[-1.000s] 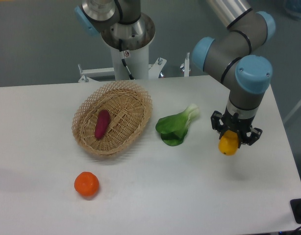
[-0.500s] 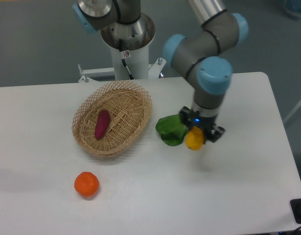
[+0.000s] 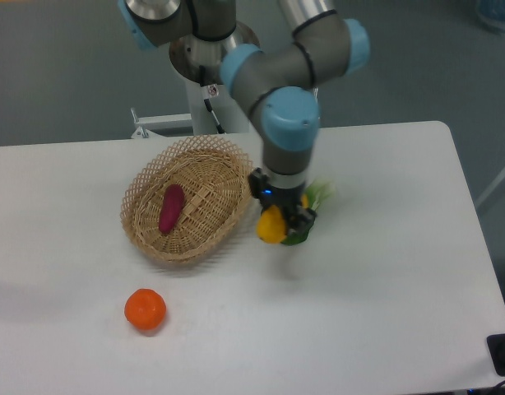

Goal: Place the mango in the basket
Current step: 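Carry the held yellow mango over the bok choy toward the wicker basket, then lower the mango into the basket beside the purple sweet potato and release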

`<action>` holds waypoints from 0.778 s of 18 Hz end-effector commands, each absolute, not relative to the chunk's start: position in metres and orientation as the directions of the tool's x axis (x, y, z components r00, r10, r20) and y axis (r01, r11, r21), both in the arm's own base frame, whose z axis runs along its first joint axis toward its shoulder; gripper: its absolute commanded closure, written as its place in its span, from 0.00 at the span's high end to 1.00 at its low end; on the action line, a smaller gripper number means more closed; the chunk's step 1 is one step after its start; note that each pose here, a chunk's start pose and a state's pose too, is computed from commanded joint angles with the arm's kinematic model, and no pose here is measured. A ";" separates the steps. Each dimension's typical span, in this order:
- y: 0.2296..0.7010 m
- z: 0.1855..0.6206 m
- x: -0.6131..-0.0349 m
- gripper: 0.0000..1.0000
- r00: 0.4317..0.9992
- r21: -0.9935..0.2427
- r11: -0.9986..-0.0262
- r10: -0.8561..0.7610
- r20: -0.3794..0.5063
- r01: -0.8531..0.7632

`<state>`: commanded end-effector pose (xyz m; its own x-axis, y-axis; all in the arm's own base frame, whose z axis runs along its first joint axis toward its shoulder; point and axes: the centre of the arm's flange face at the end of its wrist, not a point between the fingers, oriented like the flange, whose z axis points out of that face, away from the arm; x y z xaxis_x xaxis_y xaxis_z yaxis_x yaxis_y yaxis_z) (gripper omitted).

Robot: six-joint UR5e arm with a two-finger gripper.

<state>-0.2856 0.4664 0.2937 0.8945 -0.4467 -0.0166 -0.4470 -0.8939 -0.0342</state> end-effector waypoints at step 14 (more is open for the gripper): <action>0.440 0.267 -0.166 0.56 0.810 -0.019 -0.810 -0.586 0.001 -0.586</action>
